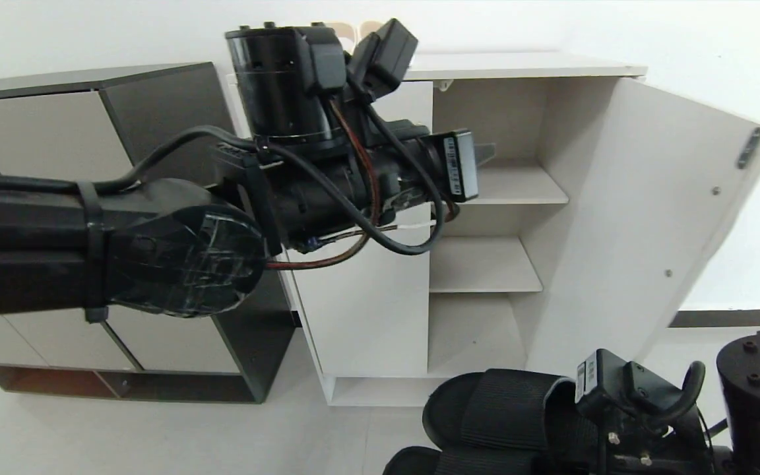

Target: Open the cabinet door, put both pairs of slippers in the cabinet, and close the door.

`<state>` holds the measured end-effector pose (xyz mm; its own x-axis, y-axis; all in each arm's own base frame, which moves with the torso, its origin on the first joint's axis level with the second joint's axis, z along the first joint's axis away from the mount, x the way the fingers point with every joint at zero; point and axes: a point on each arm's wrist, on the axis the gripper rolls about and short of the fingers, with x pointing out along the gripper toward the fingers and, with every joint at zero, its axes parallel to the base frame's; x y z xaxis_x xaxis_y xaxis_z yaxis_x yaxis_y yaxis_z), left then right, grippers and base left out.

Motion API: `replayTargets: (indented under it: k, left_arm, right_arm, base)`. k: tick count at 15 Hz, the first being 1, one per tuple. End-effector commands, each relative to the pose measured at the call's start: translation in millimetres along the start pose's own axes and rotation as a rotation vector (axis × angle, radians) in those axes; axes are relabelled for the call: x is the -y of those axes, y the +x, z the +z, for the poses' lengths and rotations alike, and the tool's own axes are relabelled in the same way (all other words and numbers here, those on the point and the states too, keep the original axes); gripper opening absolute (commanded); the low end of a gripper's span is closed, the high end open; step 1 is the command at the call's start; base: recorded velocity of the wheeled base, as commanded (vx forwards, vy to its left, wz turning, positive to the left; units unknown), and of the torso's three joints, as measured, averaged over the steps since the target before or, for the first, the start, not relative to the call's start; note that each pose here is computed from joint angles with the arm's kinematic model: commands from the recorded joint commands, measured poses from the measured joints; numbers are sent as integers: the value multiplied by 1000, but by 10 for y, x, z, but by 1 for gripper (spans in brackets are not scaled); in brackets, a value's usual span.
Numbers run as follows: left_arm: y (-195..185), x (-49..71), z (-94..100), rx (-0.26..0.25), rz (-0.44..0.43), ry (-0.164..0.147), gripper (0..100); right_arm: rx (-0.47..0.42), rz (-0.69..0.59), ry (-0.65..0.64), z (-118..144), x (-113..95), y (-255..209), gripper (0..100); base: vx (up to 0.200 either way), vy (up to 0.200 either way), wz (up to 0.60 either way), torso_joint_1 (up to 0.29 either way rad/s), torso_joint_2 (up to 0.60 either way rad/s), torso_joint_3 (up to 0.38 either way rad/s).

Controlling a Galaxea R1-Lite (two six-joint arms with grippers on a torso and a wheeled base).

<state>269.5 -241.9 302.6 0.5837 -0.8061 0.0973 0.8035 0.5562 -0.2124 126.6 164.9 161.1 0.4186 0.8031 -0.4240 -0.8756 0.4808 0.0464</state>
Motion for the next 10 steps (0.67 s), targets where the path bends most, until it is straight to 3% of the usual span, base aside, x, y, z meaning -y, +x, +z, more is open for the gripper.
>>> replayTargets:
  k: [1, 2, 4, 5, 6, 8, 10]
  left_arm:
    - [-516, -152, 289, 78, 139, 27, 0]
    - [-761, -70, 353, 98, 179, 38, 0]
    - [-1487, 120, 275, 94, 354, 111, 0]
    - [-1810, 164, 130, 60, 475, 138, 0]
    - [-2160, 153, -7, 34, 650, 165, 0]
    - [-2708, 108, -147, 29, 883, 180, 0]
    - [-3312, 260, -551, 107, 1132, 190, 0]
  right_arm:
    - [26, -36, 27, 74, 79, 61, 0]
    - [50, -78, 51, 126, 150, 86, 0]
    - [99, -266, 120, 277, 304, 168, 0]
    - [108, -328, 150, 326, 352, 225, 0]
    - [108, -373, 172, 347, 399, 284, 0]
    - [101, -420, 183, 347, 450, 332, 0]
    - [93, -447, 185, 330, 481, 340, 0]
  base:
    - [0, 0, 0, 0, 0, 0]
    - [0, 0, 0, 0, 0, 0]
    - [0, 0, 0, 0, 0, 0]
    - [0, 0, 0, 0, 0, 0]
    - [0, 0, 0, 0, 0, 0]
    - [0, 0, 0, 0, 0, 0]
    - [0, 0, 0, 0, 0, 0]
